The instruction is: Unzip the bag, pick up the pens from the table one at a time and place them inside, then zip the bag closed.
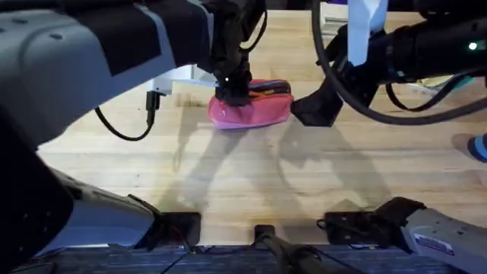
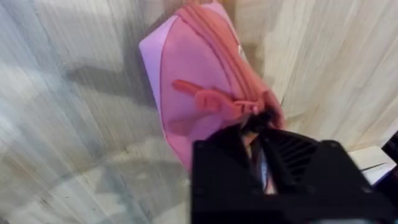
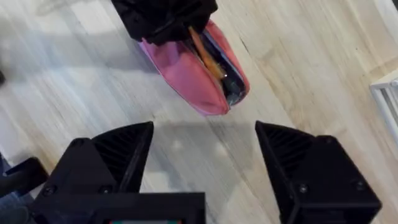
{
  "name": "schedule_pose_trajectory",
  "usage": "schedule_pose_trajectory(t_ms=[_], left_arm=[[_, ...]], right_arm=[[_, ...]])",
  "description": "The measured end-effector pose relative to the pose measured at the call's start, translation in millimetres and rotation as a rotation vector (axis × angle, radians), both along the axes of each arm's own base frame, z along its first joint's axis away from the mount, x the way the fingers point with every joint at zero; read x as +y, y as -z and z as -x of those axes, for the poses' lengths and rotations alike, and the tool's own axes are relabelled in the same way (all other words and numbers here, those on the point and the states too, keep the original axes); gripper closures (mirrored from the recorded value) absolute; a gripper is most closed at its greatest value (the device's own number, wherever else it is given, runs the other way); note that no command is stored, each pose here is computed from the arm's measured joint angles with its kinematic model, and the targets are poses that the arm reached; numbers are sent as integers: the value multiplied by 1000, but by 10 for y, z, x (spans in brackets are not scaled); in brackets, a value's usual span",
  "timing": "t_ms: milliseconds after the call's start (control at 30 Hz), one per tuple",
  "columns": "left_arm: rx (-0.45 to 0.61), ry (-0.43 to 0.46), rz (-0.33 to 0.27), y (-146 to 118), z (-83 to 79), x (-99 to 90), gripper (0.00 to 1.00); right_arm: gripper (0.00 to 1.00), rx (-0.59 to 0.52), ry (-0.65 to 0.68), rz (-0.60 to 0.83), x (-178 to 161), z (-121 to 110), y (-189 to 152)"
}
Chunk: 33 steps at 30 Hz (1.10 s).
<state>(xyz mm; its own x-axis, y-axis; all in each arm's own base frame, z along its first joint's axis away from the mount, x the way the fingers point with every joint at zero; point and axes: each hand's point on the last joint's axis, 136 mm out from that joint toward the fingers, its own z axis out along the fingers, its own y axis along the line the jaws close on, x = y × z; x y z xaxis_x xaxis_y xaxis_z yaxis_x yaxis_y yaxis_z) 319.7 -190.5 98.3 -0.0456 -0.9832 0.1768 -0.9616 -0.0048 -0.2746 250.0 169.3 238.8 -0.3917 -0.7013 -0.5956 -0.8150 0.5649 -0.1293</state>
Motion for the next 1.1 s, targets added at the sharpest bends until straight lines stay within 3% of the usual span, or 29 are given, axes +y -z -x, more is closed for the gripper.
schedule_pose_trajectory(t_ms=[167,267,367,767,900,1100], left_arm=[[-8,-10,-11,1,-21,29,387],[-10,-12,-14,-1,-25,36,220],[-15,-16,-19,-3,-38,50,133],[-28,-17,-13,-15,-73,44,80],[-88,22,-4,-66,-191,-10,11],[-124,77,-10,-96,-243,-41,8]], right_arm=[[4,0,0,0,0,0,0],[4,0,0,0,0,0,0],[4,0,0,0,0,0,0],[4,0,0,0,-1,-1,0],[4,-3,4,5,-10,-7,2],[3,-13,21,25,-49,-33,8]])
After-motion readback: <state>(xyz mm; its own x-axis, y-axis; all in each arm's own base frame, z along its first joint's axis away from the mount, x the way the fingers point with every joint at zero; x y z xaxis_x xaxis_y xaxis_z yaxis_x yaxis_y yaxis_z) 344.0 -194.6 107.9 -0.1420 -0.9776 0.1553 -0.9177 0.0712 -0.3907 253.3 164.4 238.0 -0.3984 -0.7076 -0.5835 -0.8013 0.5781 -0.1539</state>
